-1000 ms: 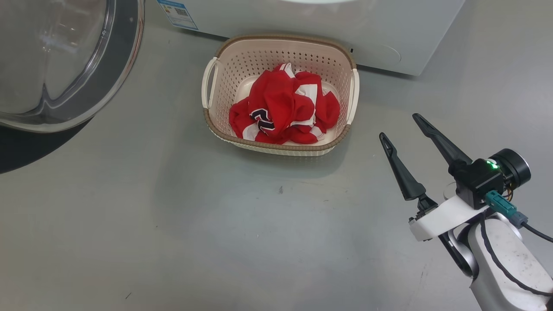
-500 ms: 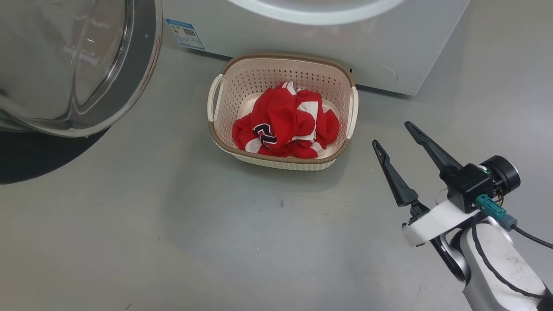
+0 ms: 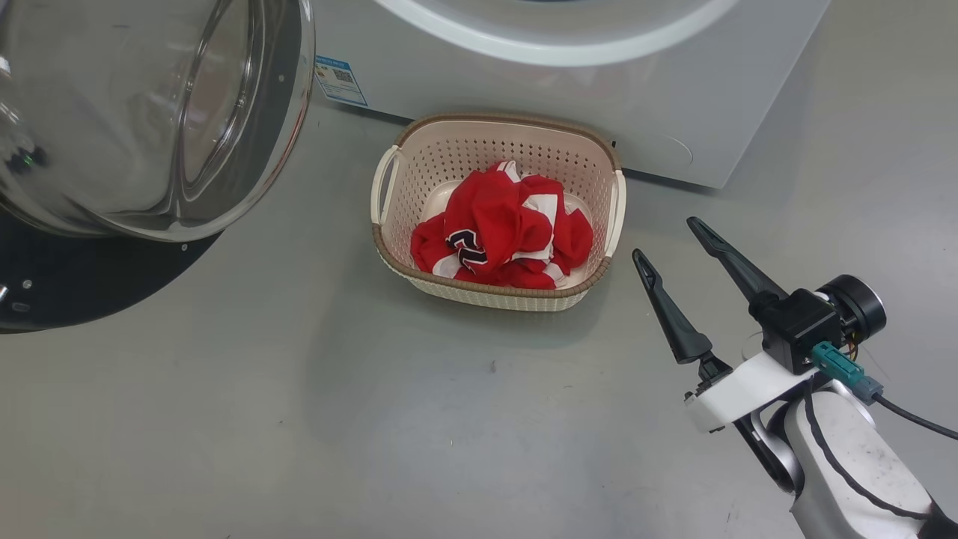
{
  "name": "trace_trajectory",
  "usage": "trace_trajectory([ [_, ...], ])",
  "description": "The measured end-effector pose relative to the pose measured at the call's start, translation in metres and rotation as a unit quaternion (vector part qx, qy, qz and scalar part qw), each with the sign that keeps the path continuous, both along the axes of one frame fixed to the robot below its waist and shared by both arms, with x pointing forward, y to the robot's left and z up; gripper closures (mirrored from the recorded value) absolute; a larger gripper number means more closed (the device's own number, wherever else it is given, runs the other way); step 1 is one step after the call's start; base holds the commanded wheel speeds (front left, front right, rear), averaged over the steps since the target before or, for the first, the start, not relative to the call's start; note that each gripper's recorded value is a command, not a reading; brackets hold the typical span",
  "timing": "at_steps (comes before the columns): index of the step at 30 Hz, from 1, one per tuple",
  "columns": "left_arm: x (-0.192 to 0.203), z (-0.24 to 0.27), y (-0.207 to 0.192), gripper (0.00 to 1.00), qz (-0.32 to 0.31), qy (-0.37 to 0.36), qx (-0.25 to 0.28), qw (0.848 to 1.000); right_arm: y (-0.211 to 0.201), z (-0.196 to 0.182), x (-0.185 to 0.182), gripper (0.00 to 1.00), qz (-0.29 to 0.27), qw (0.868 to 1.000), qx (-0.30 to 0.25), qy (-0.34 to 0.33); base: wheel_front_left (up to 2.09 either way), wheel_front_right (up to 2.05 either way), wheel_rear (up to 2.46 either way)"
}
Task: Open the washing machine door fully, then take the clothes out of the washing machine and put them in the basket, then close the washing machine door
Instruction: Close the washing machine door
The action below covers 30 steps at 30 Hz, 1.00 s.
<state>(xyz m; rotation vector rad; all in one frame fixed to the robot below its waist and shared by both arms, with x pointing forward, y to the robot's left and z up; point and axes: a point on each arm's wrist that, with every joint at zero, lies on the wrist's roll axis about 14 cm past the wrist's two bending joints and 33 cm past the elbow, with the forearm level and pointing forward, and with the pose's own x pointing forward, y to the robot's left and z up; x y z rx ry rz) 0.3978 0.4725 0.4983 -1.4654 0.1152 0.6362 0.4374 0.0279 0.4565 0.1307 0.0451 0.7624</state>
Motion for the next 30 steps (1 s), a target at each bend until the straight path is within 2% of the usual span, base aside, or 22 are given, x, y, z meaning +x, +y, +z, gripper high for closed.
trace_trajectory([
  [15, -0.004, -0.004, -0.032, 1.0, -0.091, -0.019, -0.024, 0.995, -0.001, 0.006, -0.005, 0.0, -0.004, 1.0, -0.004, -0.005, 0.0, 0.0, 0.0],
  [30, -0.011, -0.013, -0.077, 1.0, -0.193, -0.054, -0.077, 0.977, 0.001, 0.013, -0.009, 0.0, -0.005, 1.0, 0.003, -0.007, 0.0, 0.0, 0.0],
])
